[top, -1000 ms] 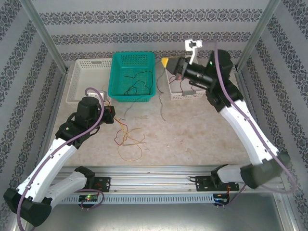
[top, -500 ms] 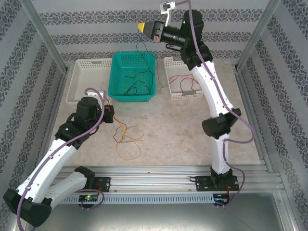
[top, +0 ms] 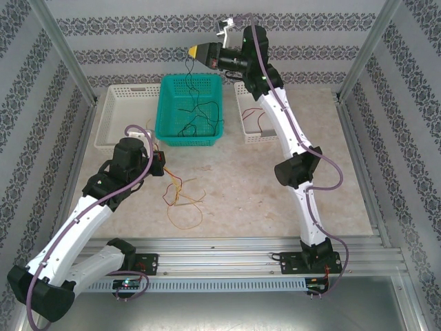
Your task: Untangle the cables
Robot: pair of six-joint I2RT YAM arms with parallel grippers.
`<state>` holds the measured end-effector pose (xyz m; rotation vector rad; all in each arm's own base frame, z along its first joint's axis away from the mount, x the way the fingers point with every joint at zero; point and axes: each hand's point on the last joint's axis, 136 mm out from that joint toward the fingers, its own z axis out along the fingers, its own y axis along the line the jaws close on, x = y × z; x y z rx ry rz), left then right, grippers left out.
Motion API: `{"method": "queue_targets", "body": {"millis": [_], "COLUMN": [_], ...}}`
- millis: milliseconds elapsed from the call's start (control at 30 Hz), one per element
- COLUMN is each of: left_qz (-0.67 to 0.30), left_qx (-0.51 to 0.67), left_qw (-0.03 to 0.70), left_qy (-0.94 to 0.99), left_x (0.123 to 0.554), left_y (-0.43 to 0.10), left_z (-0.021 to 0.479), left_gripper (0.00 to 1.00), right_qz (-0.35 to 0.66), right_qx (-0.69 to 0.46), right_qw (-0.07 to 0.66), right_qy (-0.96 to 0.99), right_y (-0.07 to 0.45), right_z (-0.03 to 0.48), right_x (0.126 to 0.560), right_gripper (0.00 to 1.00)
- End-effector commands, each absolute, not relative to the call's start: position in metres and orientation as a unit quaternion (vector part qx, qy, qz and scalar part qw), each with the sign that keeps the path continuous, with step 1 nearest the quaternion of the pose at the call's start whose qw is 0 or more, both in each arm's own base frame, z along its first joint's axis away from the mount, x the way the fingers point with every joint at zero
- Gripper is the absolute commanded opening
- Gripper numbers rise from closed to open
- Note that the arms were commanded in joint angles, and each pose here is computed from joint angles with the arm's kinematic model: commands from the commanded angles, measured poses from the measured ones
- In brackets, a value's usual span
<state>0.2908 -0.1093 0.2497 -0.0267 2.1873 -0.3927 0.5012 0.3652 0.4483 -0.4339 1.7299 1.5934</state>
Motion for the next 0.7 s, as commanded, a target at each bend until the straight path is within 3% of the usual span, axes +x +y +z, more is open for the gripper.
{"method": "queue_targets", "body": {"millis": [0,267,533,600,667], "left_qz": [-0.164,-0.165,-0.167,-0.169,-0.169], "left_qx": [-0.007,-0.007,-0.005,-0.005,-0.005], "left_qw": [0.456,0.453,0.450,0.450,0.448], "left_qy": [0.875,0.876,0.877,0.877,0.878], "left_x": [0.295,0.295,0.296,0.296,0.296], "left_y": [-0.110,-0.111,-0.113,-0.113,-0.113], "left_z": [0.254,0.253,0.251,0.251,0.250], "left_gripper": [0.00,0.00,0.00,0.00,0.00], "right_qz": [0.618,0.595,0.528,0.519,0.508], "right_qx": [-0.174,-0.146,-0.107,-0.110,-0.111], "right_qw": [0.348,0.286,0.279,0.283,0.292], "right_qy": [0.683,0.737,0.795,0.799,0.803], "right_y": [0.373,0.401,0.400,0.399,0.397], "right_z": [0.426,0.327,0.245,0.241,0.242], "right_x": [0.505,0.530,0.551,0.551,0.552], "right_gripper": [0.00,0.00,0.00,0.05,0.18]}}
